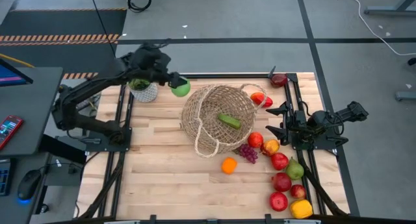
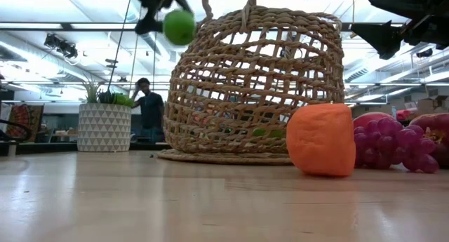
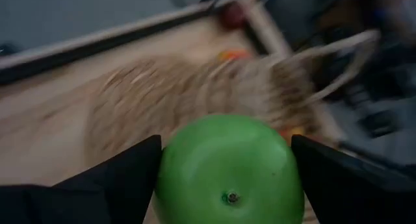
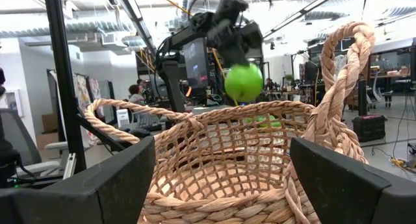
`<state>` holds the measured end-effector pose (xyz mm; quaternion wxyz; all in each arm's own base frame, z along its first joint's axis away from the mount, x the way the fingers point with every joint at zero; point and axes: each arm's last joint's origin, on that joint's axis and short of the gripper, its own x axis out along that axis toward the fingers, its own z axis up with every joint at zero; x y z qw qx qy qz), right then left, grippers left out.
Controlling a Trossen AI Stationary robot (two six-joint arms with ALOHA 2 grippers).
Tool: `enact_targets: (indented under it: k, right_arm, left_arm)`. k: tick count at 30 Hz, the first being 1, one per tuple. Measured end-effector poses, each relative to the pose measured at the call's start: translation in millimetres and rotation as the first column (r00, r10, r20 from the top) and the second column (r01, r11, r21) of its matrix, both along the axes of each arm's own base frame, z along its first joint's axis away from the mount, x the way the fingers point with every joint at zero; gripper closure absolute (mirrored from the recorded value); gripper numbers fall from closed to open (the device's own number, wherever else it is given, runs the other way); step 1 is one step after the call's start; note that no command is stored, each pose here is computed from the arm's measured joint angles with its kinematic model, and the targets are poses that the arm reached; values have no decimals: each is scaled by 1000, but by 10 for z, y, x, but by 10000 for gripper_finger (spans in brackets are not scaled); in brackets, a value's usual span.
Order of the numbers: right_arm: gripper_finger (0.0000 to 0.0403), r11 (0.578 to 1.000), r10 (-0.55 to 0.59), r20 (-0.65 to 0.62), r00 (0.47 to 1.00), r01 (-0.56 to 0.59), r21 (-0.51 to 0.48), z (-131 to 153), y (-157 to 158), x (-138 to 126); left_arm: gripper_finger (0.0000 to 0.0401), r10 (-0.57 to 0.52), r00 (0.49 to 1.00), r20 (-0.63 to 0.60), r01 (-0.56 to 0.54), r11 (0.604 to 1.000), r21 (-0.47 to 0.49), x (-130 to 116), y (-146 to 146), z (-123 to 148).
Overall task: Build produce basket
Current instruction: Put the green apple into the woven basket
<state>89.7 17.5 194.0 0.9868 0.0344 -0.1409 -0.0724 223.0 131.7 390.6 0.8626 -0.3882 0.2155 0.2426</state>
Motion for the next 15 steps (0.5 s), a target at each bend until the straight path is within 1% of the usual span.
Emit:
enact_targets:
  k: [2,5,10,12,15]
  right_arm:
    - [43,1000,0,0,1000,0,0,1,0,0]
    - [43,1000,0,0,1000,0,0,0,0,0]
    - [43,1000,0,0,1000,0,0,1,0,0]
    - [43,1000,0,0,1000,0,0,1,0,0]
    - [43,1000,0,0,1000,0,0,0,0,0]
  left_arm:
    - [65,9,995,104,-11,1000,12,-35,-27,130]
    - [65,8,970,244,-16,999,29,-71,-56,298]
    - [65,-10,897,443,-1,1000,25,-107,-94,531]
    - [65,-20,866,499,16,1000,12,-100,-94,587]
    - [65,-41,820,570,38,999,17,-99,-96,672]
